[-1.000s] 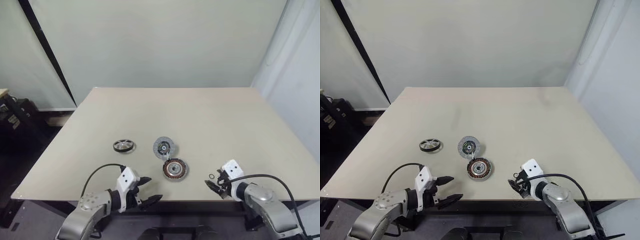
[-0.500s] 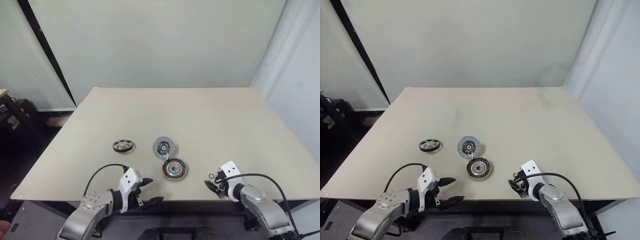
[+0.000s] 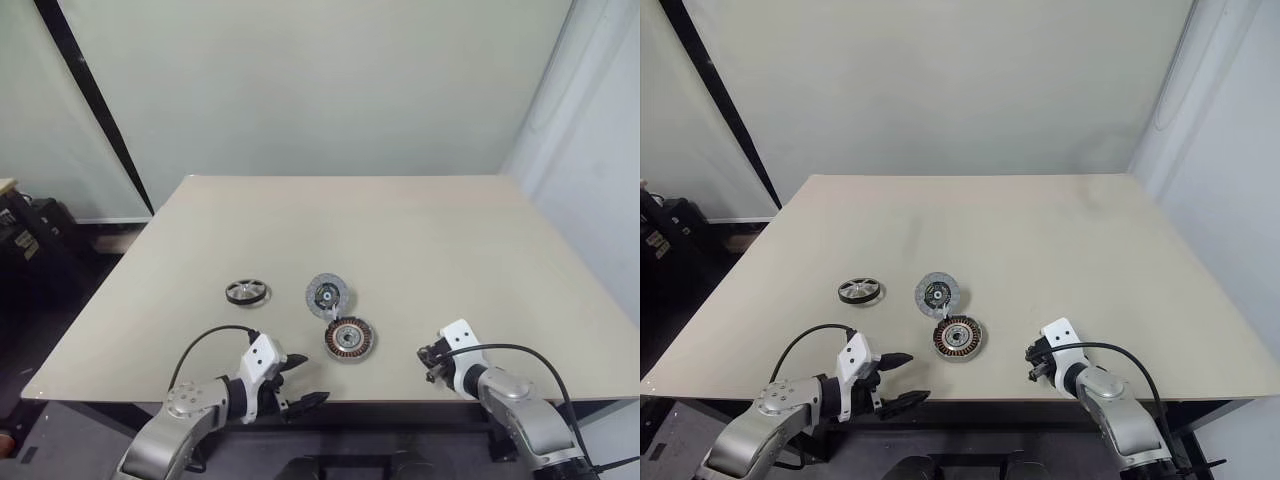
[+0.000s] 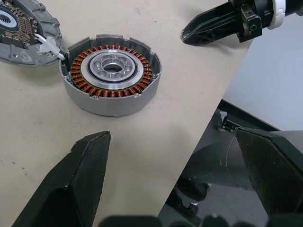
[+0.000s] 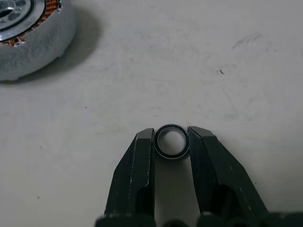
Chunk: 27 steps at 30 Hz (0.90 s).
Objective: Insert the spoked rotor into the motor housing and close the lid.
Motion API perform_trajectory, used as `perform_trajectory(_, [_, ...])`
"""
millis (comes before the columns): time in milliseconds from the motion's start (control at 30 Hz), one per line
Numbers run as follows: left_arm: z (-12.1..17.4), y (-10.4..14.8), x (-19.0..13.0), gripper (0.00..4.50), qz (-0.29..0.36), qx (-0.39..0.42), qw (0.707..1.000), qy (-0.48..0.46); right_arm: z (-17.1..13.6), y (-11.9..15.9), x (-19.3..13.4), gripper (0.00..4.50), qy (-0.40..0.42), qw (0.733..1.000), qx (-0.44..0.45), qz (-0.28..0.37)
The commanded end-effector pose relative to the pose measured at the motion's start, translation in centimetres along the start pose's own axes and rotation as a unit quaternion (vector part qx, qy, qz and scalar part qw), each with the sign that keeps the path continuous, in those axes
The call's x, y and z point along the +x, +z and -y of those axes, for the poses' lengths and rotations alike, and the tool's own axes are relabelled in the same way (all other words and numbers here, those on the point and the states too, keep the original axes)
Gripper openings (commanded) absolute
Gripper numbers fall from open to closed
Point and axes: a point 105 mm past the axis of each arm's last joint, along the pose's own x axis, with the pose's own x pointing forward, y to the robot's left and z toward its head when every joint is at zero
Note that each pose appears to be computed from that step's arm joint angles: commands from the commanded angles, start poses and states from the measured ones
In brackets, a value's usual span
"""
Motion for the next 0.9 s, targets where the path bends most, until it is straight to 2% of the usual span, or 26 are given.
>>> perform_trajectory(33, [-0.5,1.0,0.0,4.5,0.019,0.019,1.0,0.009,0.4,3.1,-0.2,0.72,-0.006,0.998,-0.009,0.058])
perform_trajectory(300, [-1.6,1.2,-0.4,4.5,0.033,0.022,0.999,0.032,-2.3,7.2,0.3,0.72,0.05,0.993,-0.046,0.097])
perform_trajectory(533, [-2.2,1.5,-0.4,4.5,0.047,0.034,0.997,0.046,-7.6,10.6,2.6,0.72,0.14,0.981,-0.071,0.112])
perform_trajectory(733, [-2.5,1.5,-0.4,4.5,0.054,0.041,0.996,0.057,-9.5,11.2,4.3,0.72,0.162,0.978,-0.087,0.098])
perform_trajectory(900, [-2.5,1.4,-0.5,4.5,0.064,0.041,0.994,0.073,-9.7,10.4,5.2,0.72,0.165,0.979,-0.09,0.082])
